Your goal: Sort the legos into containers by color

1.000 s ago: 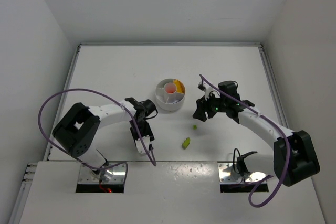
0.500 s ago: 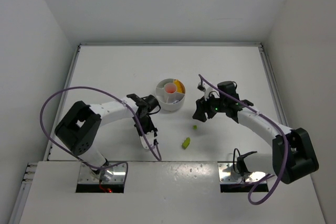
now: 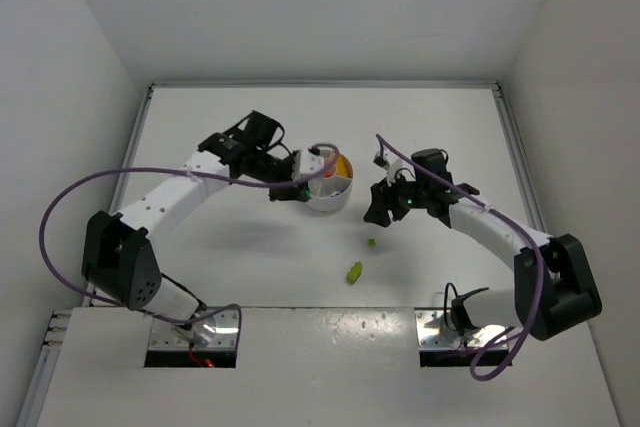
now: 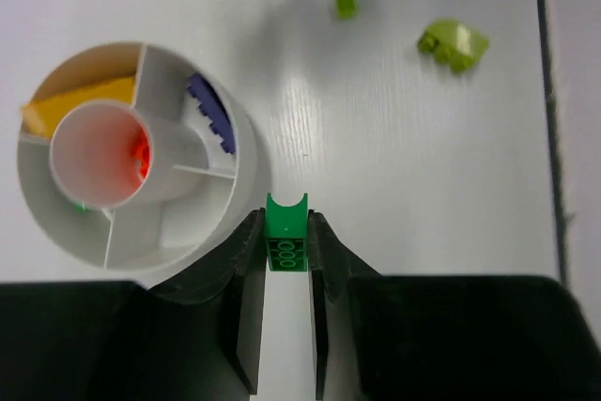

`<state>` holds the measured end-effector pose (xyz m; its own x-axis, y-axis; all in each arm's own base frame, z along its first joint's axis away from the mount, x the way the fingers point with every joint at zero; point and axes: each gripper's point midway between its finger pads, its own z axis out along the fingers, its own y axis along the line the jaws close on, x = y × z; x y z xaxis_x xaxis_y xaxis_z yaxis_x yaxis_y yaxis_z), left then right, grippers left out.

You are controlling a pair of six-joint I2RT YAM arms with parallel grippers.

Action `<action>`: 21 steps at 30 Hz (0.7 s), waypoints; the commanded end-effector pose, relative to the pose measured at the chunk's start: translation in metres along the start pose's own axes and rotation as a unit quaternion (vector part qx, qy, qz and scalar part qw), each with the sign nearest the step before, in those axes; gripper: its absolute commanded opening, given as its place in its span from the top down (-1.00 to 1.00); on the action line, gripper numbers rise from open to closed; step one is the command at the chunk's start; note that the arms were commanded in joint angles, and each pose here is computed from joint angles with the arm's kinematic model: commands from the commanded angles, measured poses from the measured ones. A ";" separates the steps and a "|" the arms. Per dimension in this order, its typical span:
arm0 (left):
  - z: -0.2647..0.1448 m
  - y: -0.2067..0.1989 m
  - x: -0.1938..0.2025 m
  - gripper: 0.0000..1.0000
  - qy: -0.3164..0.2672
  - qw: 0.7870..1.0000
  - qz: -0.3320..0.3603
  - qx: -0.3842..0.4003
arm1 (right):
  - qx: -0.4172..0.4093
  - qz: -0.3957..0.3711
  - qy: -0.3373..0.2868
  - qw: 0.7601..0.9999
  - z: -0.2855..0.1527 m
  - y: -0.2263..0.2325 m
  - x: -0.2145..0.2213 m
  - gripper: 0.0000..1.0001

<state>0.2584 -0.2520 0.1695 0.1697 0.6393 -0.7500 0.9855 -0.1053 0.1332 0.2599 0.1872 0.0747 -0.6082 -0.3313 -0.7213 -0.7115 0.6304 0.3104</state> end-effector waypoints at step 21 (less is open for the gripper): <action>-0.044 0.179 -0.008 1.00 -0.175 0.841 -0.452 -0.239 | 0.000 -0.013 -0.032 0.999 0.003 -0.006 -0.033 -0.07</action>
<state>0.4111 -0.2435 0.2108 -0.5974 0.1001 -0.7957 0.6638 0.6185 -0.4205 0.2689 0.1919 0.0770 -0.6195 -0.3224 -0.7157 -0.7043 0.6310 0.3254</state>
